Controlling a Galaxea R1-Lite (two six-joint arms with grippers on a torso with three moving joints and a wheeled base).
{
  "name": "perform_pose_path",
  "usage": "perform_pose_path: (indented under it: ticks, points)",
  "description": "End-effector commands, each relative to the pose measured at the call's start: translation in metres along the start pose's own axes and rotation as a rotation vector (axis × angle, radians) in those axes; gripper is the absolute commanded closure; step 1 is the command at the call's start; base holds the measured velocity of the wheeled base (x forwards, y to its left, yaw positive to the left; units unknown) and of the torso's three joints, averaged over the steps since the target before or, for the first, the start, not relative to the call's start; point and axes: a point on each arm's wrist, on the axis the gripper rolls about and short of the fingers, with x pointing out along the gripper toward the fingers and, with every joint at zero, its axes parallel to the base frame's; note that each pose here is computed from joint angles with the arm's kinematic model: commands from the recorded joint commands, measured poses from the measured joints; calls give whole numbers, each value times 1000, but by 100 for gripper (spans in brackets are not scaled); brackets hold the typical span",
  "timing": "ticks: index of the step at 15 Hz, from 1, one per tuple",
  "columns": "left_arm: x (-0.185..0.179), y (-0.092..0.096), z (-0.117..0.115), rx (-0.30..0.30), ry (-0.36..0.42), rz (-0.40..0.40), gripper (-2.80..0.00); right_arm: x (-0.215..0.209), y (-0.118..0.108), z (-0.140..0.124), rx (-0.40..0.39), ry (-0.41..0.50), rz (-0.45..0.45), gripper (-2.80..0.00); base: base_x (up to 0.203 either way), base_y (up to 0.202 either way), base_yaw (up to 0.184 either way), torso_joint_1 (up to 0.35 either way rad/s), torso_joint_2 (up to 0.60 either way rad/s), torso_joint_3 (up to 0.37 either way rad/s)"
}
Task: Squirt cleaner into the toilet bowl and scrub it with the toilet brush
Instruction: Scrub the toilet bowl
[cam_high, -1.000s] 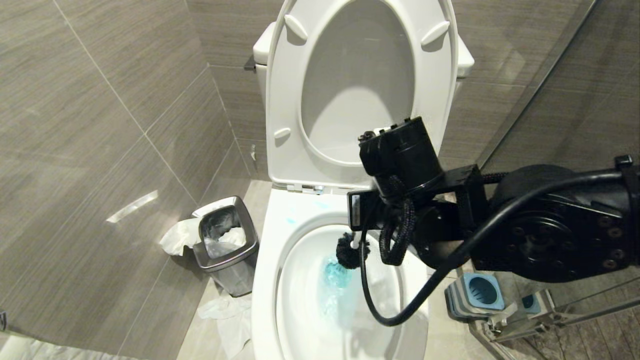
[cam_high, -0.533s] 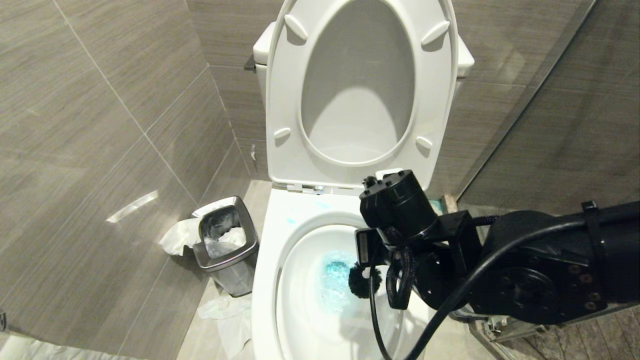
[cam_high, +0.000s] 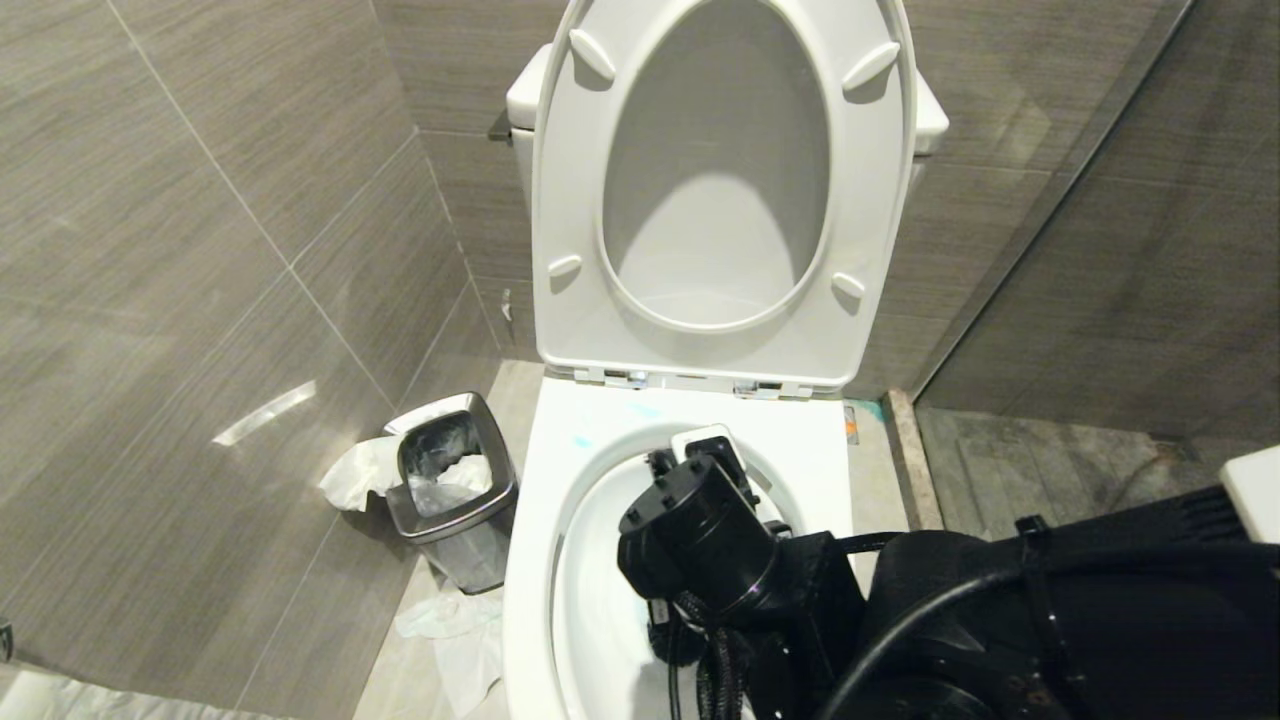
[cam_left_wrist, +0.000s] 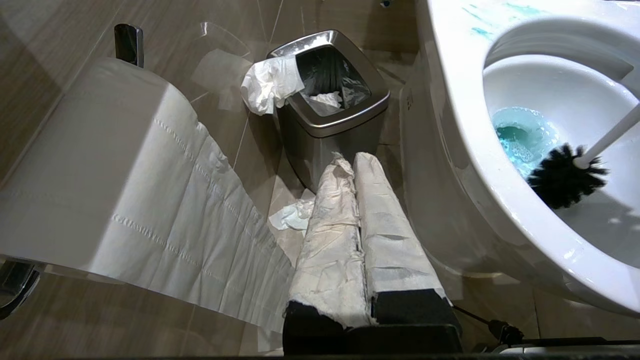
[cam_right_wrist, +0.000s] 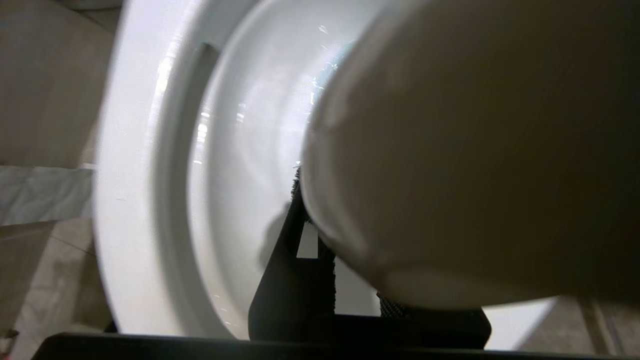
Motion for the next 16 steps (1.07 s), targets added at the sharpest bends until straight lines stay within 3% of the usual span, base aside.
perform_pose_path:
  ticks: [1, 5, 11, 16]
  points:
    - [0, 0, -1, 0, 3, 1, 0, 15, 24, -5, -7, -2, 17, 0, 0, 0, 0, 0, 0, 0]
    - [0, 0, -1, 0, 3, -1, 0, 44, 43, 22, 67, -70, 21, 0, 0, 0, 0, 0, 0, 0]
    - [0, 0, -1, 0, 3, 0, 0, 74, 4, 58, 168, -125, -71, 0, 0, 0, 0, 0, 0, 0]
    - [0, 0, -1, 0, 3, 1, 0, 74, -8, 77, 196, -163, -89, 0, 0, 0, 0, 0, 0, 0]
